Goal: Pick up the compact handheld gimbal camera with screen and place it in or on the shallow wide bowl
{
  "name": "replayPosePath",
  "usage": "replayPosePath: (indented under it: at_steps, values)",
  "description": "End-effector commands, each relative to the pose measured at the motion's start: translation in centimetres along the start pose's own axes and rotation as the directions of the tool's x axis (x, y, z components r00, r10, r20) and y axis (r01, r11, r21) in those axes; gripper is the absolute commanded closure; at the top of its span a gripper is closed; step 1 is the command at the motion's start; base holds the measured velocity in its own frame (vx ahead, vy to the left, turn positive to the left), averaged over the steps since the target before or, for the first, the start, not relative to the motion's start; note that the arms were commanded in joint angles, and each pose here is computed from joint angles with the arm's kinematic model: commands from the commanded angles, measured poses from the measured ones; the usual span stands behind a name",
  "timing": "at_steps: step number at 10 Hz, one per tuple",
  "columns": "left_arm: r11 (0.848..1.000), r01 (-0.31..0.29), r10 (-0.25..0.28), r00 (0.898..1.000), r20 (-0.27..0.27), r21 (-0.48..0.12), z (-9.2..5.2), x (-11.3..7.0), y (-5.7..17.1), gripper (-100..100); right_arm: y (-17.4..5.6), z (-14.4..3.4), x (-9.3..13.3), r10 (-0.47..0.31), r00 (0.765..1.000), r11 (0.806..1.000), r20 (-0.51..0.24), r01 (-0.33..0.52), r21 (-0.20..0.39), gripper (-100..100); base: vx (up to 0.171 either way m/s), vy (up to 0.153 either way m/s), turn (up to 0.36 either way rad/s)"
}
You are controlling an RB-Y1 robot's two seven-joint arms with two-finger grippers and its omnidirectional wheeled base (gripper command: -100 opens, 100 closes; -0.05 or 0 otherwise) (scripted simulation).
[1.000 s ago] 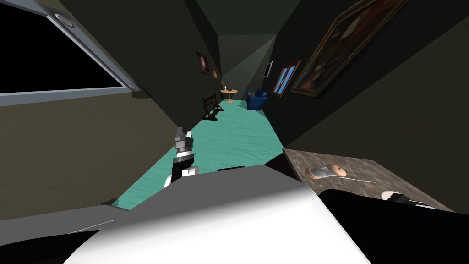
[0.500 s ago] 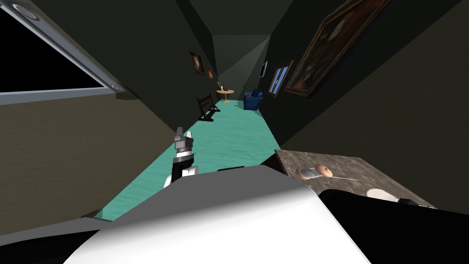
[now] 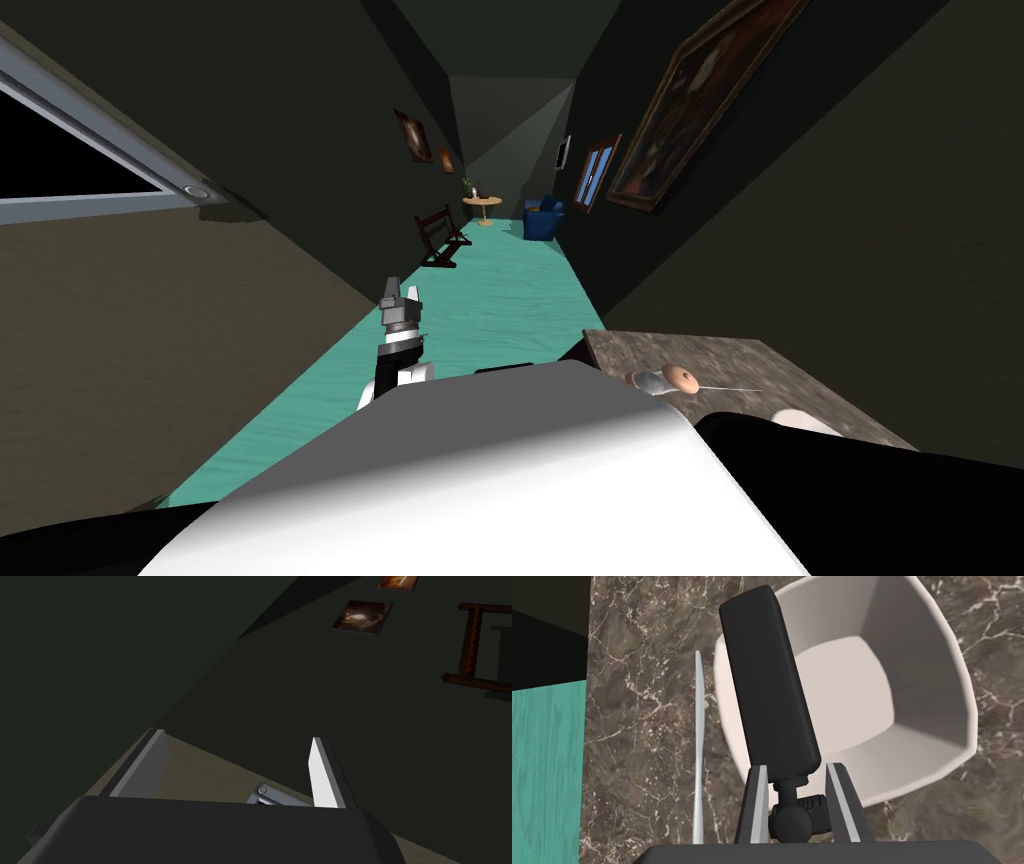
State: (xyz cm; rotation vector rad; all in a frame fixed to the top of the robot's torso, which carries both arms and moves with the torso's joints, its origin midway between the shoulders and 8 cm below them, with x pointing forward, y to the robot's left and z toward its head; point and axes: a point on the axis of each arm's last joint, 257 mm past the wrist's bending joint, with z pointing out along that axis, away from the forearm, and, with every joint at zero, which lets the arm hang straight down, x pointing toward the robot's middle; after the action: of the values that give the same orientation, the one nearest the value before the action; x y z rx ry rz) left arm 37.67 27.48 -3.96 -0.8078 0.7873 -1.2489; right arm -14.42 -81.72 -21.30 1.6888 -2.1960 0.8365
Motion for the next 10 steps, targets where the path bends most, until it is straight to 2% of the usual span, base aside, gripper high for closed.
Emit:
replayPosePath:
  at_steps: [1,2,6,7,8,10]
  values:
    - [1.000,0.000,0.000,1.000,0.000,0.000,0.0,0.0,0.0,0,0.0,0.0,0.0,0.000,1.000,1.000,0.000,0.000,0.000,100,0.037,-0.089,-0.021]
    - [1.000,0.000,0.000,1.000,0.000,0.000,0.0,0.0,0.0,0,0.2,0.0,0.1,0.002,1.000,1.000,-0.002,-0.002,-0.004,-100,0.005,-0.017,0.007]
    - [1.000,0.001,-0.001,1.000,0.000,0.000,0.0,0.0,0.0,0,0.1,0.0,0.1,0.002,1.000,1.000,-0.002,-0.002,-0.004,-100,0.001,-0.002,0.000]
    - [1.000,0.001,-0.001,1.000,0.000,0.000,0.0,0.0,0.0,0,0.1,0.0,0.1,0.002,1.000,1.000,-0.002,-0.002,-0.004,0,0.000,0.000,0.000]
    - [1.000,0.001,-0.001,1.000,0.000,0.000,0.0,0.0,0.0,0,-0.5,-0.7,1.1,-0.003,1.000,1.000,-0.005,0.003,0.001,-100,0.008,0.011,-0.038]
    - [1.000,0.001,-0.001,1.000,0.000,0.000,0.0,0.0,0.0,0,-1.2,-1.3,2.0,-0.008,1.000,1.000,-0.005,0.008,0.005,-100,0.013,0.018,-0.036]
